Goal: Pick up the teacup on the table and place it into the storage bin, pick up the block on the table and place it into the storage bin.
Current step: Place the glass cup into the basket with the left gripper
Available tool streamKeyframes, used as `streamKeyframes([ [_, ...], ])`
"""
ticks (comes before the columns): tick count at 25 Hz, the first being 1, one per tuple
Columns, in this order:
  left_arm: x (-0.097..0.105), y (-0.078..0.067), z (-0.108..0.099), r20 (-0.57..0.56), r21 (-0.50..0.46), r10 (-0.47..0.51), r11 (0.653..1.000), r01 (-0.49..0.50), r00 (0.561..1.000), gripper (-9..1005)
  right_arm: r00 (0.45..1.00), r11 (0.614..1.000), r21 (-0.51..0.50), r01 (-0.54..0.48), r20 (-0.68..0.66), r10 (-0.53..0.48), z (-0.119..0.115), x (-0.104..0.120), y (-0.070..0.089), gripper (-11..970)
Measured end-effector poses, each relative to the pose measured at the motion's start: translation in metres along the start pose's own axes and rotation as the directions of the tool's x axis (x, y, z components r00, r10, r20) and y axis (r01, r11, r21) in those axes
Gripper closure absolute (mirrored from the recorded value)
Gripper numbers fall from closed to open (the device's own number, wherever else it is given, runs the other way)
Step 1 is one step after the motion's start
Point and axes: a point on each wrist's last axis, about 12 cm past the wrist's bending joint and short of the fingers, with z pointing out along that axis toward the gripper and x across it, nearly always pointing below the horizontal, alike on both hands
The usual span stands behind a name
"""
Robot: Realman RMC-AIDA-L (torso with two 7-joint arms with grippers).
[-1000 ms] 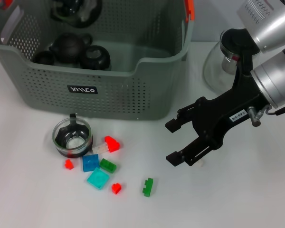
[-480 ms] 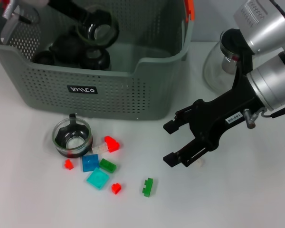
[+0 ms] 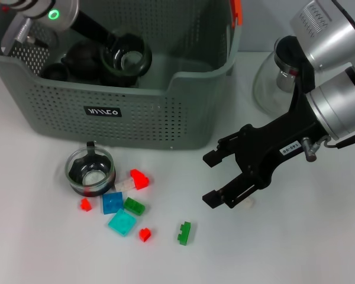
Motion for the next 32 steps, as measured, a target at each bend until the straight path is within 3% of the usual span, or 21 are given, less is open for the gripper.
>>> streamKeyframes([
  [32, 0.005, -0.017, 0.014, -0.035, -0.013, 0.048, 0.999, -0.049, 0.998, 946, 1.000, 1.000, 0.005, -0.008, 0.001, 0.008, 0.003, 0.006, -0.001, 14],
])
